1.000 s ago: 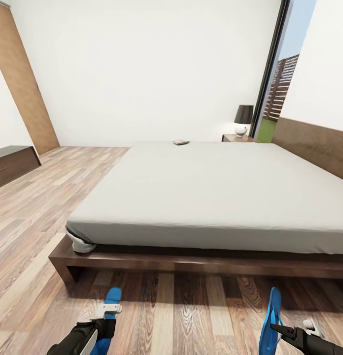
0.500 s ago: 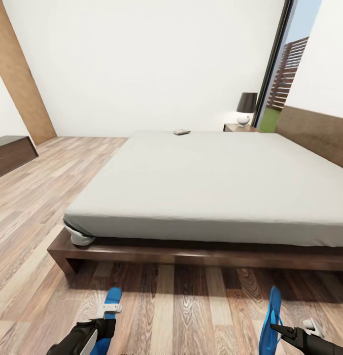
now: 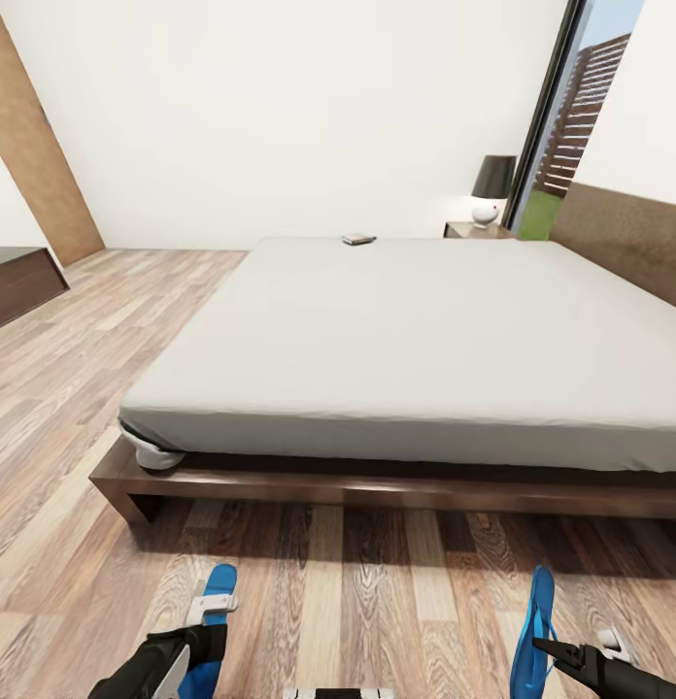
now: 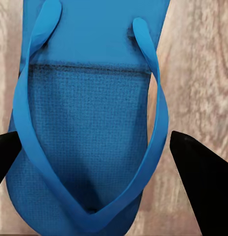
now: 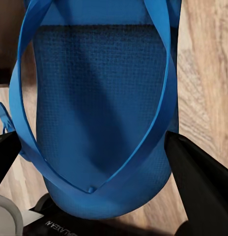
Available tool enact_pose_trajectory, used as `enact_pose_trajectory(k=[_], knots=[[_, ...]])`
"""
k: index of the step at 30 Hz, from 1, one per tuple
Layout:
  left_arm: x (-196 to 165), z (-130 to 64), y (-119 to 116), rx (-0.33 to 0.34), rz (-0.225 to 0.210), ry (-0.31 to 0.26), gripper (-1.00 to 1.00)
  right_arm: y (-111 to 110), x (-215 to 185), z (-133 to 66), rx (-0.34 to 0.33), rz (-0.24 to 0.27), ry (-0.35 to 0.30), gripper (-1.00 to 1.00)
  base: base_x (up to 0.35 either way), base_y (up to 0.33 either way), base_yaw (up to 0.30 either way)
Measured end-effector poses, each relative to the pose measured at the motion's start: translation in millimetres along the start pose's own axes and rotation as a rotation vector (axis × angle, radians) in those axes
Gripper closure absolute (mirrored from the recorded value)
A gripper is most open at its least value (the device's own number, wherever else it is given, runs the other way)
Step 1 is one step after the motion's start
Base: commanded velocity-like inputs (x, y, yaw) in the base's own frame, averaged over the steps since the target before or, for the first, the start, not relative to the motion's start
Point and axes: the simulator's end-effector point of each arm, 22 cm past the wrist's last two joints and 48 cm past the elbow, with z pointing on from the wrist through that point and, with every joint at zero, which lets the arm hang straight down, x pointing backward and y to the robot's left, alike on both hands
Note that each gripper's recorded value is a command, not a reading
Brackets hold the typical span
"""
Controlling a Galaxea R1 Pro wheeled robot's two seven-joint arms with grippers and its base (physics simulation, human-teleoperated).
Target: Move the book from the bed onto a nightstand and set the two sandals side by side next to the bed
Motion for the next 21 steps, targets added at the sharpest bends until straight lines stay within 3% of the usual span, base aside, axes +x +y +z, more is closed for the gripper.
enact_pose_trajectory(k=[6, 12, 21], knots=[[-38.7, -6.5, 3.3, -0.003, -0.004, 0.021, 1.0, -7.1, 5.5, 3.7, 0.01, 0.014, 0.015, 1.0, 0.0, 0.0, 0.0], [-54.2, -6.1, 14.0, -0.016, -0.003, 0.032, 1.0, -1.7, -9.3, 4.8, 0.009, -0.032, 0.003, 1.0, 0.0, 0.0, 0.0], [-43.7, 5.9, 16.6, -0.024, 0.001, 0.059, 1.0, -14.9, -6.9, 5.2, 0.033, -0.02, 0.017, 1.0, 0.0, 0.0, 0.0]])
